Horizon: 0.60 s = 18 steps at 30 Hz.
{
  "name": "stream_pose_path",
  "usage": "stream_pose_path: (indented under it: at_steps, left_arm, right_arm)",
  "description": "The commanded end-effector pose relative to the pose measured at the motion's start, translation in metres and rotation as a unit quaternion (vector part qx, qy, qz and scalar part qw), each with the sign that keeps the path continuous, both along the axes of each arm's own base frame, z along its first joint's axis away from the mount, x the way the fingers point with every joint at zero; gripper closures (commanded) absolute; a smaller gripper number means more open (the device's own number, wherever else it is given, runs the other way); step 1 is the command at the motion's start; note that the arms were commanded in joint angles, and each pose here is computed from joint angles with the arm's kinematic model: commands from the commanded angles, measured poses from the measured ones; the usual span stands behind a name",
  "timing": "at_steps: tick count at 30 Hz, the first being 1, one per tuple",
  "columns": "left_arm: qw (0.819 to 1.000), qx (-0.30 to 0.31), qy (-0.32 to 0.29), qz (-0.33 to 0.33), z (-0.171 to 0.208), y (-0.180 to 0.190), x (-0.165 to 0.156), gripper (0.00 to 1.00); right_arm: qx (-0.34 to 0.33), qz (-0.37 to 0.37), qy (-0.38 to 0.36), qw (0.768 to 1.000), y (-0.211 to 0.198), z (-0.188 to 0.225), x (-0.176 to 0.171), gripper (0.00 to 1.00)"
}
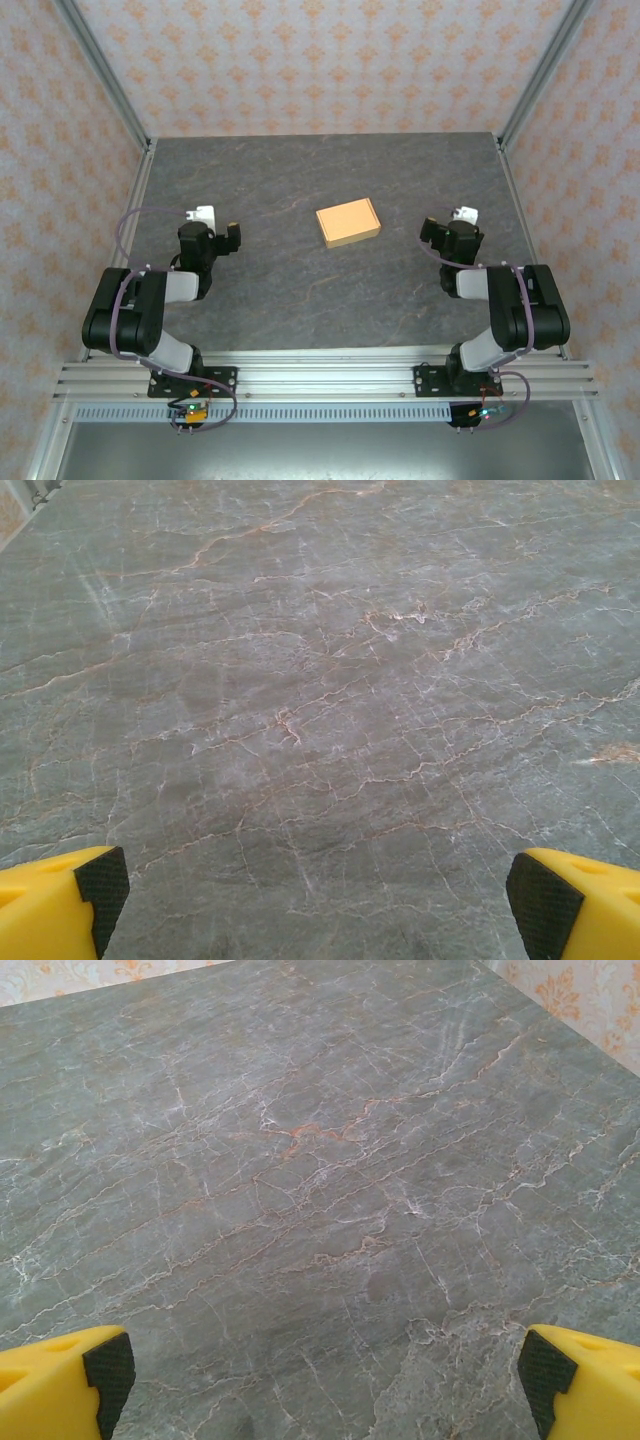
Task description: Fold the paper box
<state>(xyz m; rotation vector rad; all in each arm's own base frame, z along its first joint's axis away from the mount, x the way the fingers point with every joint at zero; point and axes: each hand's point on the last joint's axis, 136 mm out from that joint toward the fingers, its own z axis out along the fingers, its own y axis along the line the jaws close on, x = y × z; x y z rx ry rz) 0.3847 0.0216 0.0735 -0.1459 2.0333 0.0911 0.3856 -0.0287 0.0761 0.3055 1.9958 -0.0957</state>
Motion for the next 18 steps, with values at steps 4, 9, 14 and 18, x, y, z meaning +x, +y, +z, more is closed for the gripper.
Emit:
stream_pose_path:
  at_steps: [4,9,14,18]
  left_arm:
    - [1.000,0.010,-0.029,0.007,0.0190,0.0020,0.0095,0.00]
    - [1.000,0.011,-0.029,0.006,0.0191,0.0017,0.0095,0.00]
    - [0.999,0.011,-0.029,0.006,0.0193,0.0015,0.0096,0.00]
    - [1.000,0.011,-0.028,0.006,0.0188,0.0015,0.0094,0.00]
  right_arm:
    - [-0.012,-0.005,-0.023,1.000,-0.0014,0.0138,0.0066,0.01]
    - [-0.010,-0.005,-0.021,1.000,-0.0011,0.0129,0.0067,0.01]
    - [-0.010,-0.005,-0.021,1.000,-0.0011,0.0133,0.0078,0.01]
    - [-0.011,-0.005,-0.020,1.000,-0.0010,0.0130,0.0080,0.01]
